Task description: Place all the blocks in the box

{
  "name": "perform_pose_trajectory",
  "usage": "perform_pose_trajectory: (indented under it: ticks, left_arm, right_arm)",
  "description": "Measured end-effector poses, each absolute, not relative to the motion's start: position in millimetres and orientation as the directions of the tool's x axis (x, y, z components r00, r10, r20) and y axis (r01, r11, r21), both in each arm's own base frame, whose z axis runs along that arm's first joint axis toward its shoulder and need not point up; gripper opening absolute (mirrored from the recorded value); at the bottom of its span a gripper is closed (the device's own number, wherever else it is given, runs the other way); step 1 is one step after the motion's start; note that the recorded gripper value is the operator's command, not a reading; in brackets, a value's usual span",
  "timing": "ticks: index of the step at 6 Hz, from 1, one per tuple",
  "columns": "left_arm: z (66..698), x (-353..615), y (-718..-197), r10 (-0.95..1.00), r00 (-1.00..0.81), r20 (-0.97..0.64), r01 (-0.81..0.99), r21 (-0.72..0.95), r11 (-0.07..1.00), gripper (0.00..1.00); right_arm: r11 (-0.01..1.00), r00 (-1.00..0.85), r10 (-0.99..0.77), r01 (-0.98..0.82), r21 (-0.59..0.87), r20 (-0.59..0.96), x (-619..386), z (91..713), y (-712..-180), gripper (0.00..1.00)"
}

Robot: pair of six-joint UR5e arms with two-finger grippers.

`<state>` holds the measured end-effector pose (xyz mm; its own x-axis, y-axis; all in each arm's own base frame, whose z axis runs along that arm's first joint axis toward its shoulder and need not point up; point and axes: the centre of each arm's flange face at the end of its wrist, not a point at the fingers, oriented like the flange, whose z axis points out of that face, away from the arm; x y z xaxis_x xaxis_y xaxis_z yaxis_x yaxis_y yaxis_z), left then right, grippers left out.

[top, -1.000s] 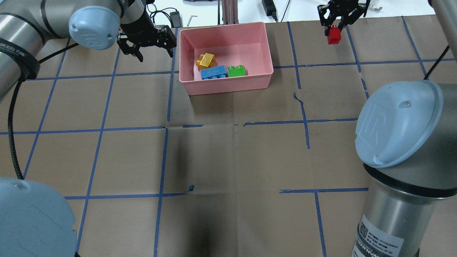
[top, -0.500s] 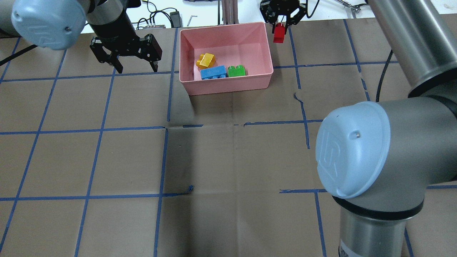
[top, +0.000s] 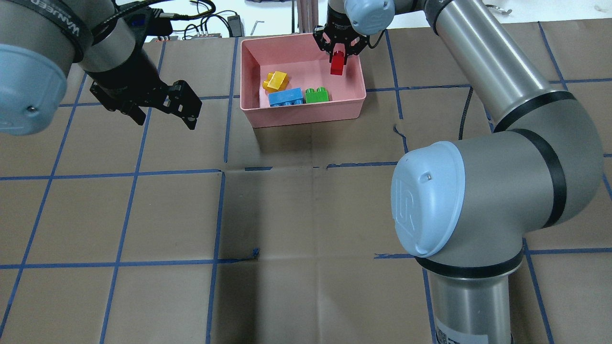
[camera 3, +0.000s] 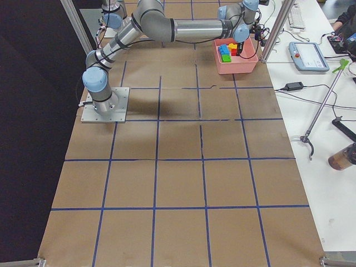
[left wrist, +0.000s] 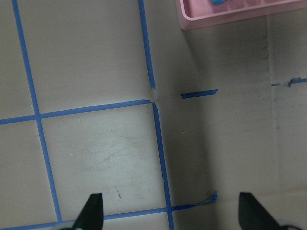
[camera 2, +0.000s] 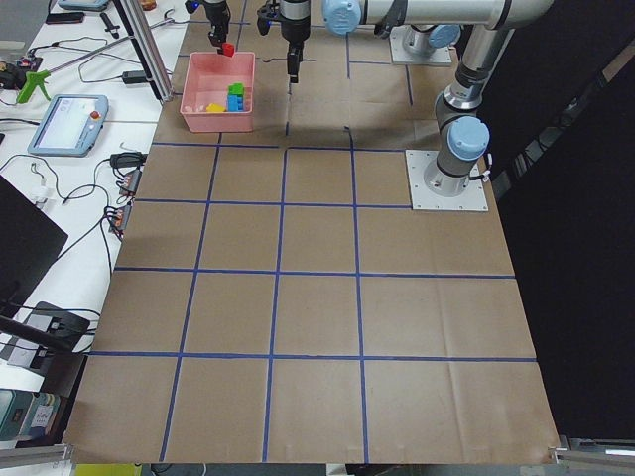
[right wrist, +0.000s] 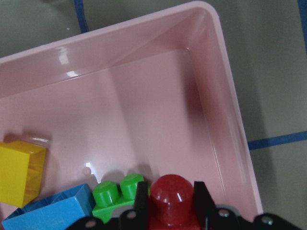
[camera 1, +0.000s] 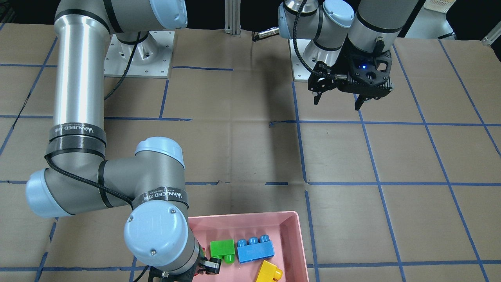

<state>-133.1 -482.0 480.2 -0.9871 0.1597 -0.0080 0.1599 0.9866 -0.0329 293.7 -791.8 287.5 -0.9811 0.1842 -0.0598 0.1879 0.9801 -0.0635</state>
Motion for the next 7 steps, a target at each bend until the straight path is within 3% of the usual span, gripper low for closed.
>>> perform_pose_trajectory:
  ticks: [3, 7]
  left_arm:
    - [487, -133, -479, 0.157, -0.987, -0.019, 0.158, -0.053, 0.986, 0.99]
    - [488, -134, -489, 0.153, -0.988, -0.017, 0.154, -0.094, 0.984, 0.99]
  right_arm:
    - [0.979, -0.979, 0.196, 0.198, -0.053, -0.055, 293, 299, -787, 1.0]
    - [0.994, -0.995, 0.101, 0.1, 0.047, -0.005, 241, 409, -737, 0.99]
